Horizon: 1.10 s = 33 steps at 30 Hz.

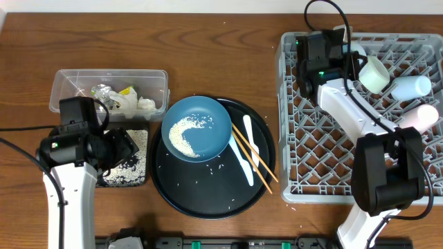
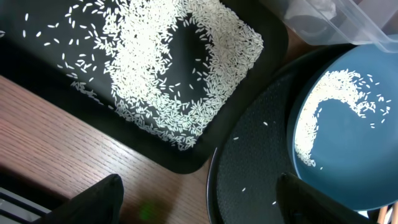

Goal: Sort waste into correct bins and load items into the dishwasher rack

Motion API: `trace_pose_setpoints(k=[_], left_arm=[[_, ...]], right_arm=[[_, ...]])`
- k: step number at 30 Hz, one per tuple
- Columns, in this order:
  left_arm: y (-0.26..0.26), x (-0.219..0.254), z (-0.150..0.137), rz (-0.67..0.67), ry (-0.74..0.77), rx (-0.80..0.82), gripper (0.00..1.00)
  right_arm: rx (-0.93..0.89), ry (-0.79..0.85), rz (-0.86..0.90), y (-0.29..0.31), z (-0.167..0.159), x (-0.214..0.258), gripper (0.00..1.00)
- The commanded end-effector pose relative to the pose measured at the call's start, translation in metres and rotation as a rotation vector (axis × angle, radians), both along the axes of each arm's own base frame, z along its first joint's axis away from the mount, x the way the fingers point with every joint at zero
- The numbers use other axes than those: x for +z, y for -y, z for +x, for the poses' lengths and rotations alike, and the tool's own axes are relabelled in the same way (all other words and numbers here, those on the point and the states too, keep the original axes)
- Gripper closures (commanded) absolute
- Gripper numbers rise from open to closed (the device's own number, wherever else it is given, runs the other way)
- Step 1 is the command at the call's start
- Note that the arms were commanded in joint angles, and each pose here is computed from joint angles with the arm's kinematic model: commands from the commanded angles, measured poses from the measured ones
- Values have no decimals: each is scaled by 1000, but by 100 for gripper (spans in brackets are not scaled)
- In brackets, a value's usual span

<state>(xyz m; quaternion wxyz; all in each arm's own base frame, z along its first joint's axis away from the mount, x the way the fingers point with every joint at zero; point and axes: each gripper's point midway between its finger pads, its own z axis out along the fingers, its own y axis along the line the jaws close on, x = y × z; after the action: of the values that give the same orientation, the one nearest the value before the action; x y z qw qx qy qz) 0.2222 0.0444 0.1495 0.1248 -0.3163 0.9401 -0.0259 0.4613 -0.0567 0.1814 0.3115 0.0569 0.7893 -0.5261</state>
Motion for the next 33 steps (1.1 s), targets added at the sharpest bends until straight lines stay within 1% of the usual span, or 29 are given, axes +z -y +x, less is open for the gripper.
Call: trace_pose_setpoints(k=[1,7,12,18,19,21,23,27,31,32,33], left_arm=[[-1,4,3,-1,14,6,20],[-1,4,3,-1,14,6,20],[-1,3,3,-1,14,6,20],[-1,4,3,-1,14,6,20],[-1,4,3,-1,14,6,20],[-1,4,3,-1,14,6,20],[-1,3,3,-1,14,6,20],[-1,3,4,-1,14,7,20],[0,4,4,-11,16,4,20],[1,4,4,-11,16,3,20],[1,4,4,-11,16,3,20]], right_arm=[[0,-14,4,0,-1,-4,99],[46,-39,15,-20,-3,-12,99],[143,-128,85,-43,-3,-32,99],[118,-125,125,-47,-14,-41,99],[121,-135,122,-48,-15,-42,98],[133,-167,118,-52,-19,-44,87],[151,-199,131,-58,-22,-49,86],[215,-243,290,-84,-27,-74,85],[220,-241,416,-105,-36,-90,86],[215,-244,430,-108,-39,-92,85],[213,-251,438,-111,-43,-93,80]])
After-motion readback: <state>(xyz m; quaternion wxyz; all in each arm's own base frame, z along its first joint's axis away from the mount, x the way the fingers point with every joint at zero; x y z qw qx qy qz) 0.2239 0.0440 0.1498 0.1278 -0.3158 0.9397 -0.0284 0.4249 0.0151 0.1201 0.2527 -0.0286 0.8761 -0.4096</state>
